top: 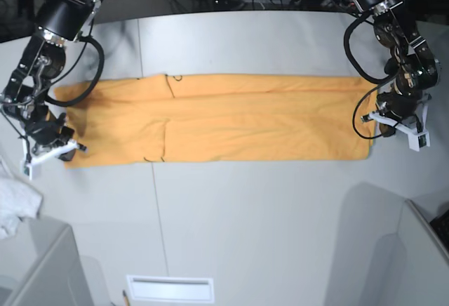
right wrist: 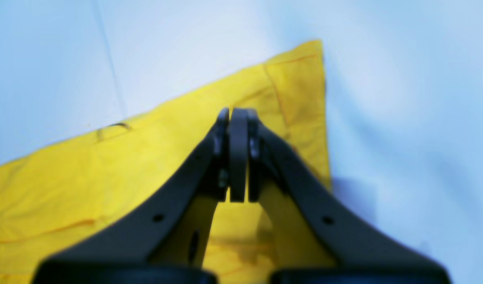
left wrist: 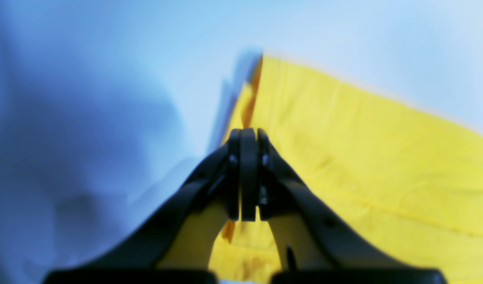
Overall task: Fold the T-shirt properly
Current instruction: 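Grasp both ends of the orange strip with both grippers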
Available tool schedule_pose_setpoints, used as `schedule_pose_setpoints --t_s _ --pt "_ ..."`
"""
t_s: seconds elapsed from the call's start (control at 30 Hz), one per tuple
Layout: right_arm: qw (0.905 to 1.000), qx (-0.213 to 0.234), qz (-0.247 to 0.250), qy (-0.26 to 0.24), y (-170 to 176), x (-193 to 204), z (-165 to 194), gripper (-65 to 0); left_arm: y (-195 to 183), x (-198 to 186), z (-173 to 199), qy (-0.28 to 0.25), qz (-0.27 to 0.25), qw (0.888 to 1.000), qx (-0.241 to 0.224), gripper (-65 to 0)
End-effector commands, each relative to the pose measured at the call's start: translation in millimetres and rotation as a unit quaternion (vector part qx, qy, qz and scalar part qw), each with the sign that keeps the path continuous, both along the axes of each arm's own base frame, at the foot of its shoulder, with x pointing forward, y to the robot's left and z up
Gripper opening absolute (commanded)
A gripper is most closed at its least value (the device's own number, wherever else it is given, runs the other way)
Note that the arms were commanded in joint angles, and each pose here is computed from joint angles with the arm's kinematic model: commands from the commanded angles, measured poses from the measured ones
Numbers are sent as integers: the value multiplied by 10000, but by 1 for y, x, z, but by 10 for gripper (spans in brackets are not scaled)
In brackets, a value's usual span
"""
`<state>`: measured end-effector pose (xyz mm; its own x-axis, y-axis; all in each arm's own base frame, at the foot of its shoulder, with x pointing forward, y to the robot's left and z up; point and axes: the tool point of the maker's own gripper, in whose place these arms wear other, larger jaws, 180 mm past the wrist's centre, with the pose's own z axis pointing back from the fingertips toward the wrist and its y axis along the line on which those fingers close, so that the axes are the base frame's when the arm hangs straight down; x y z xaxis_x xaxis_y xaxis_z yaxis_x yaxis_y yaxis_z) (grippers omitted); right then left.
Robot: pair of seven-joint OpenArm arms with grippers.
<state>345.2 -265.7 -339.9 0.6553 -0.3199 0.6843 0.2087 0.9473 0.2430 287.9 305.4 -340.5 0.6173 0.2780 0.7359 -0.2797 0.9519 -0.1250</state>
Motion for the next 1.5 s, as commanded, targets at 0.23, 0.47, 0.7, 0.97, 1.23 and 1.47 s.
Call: schedule_pose_setpoints --t_s 0.23,0.47,0.7,0.97,1.23,1.47 --pt "9986 -309 191 -392 13 -13 38 -650 -5 -22 12 -61 -507 9977 438 -650" --pt "9992 -294 226 -166 23 -40 21 -650 22 -59 2 188 -978 9920 777 -650" --pt "9997 -122 229 -33 34 -49 8 -650 34 -71 -26 409 -819 9949 416 -308" --pt "9981 -86 609 23 58 -45 4 -650 24 -41 -27 -71 -793 9967 -186 -173" --pt "9972 -72 747 63 67 -46 1 -650 26 -24 -39 -290 -616 9937 -894 -173" --pt "9972 -76 747 49 67 -45 2 -650 3 -7 -67 140 -828 9882 -1284 -174"
